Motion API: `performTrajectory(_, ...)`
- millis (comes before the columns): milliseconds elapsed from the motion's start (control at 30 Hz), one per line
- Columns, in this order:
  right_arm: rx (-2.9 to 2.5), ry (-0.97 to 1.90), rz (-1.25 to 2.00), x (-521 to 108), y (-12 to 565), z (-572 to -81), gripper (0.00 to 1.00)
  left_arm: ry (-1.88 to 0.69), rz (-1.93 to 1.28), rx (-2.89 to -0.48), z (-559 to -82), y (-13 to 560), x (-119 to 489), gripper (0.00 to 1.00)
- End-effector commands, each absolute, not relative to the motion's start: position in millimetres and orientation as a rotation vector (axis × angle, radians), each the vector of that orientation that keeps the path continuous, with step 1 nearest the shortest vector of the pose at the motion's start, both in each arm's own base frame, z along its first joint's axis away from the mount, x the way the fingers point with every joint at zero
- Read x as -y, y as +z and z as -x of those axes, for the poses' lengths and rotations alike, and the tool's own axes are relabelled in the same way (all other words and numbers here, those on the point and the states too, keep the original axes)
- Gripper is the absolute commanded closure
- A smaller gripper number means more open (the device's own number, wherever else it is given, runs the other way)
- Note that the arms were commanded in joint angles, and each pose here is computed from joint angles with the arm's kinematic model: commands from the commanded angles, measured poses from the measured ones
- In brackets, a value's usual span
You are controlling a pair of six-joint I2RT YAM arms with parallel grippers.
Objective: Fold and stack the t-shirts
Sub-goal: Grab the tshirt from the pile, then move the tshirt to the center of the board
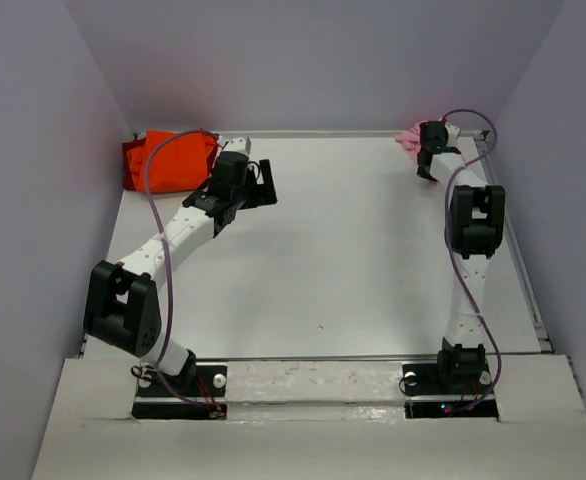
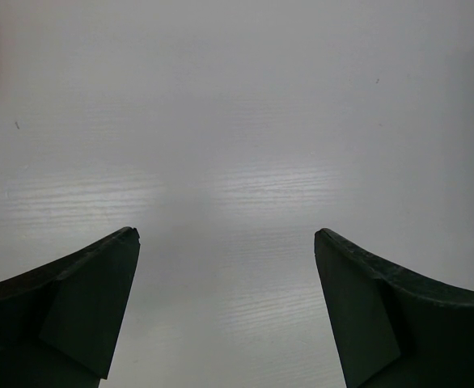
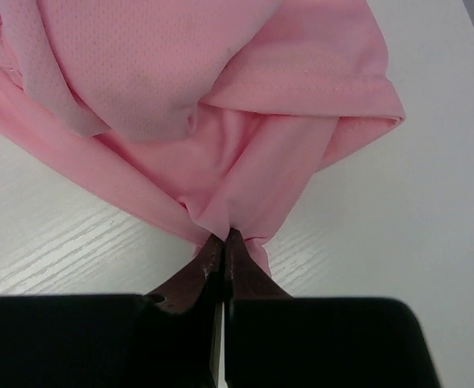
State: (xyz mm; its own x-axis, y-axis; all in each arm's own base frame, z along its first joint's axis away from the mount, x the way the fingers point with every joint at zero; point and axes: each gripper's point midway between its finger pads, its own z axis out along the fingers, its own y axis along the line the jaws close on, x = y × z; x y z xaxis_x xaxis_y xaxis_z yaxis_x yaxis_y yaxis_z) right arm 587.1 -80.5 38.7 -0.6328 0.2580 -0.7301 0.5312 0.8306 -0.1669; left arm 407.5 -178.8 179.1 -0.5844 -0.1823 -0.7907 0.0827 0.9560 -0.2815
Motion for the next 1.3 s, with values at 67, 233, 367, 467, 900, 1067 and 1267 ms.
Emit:
performTrajectory(67,-2.274,-0.112,-0.664,46,92,-573,1.0,-0.391,0.077,-2.078,-415,215,179,0.01)
performTrajectory(233,-2.153,0.422,-0.49,-44,195,-558,1.0,-0.397,0.071,-2.075,-416,216,178,0.01)
performTrajectory(367,-2.026,0.614,-0.321,-95,293,-527,1.0,-0.362,0.083,-2.056,-417,222,171,0.01)
performTrajectory(467,-1.955,0.745,-0.181,-131,357,-496,1.0,-0.368,0.084,-2.035,-416,227,170,0.01)
performTrajectory(900,-1.629,0.955,0.159,-178,553,-369,1.0,-0.374,0.092,-2.046,-418,222,171,0.01)
performTrajectory(1067,-1.66,0.778,0.071,-152,531,-374,1.0,-0.372,0.094,-2.036,-417,225,170,0.01)
performTrajectory(1267,-1.873,0.35,-0.138,-87,421,-390,1.0,-0.365,0.095,-2.038,-418,226,169,0.01)
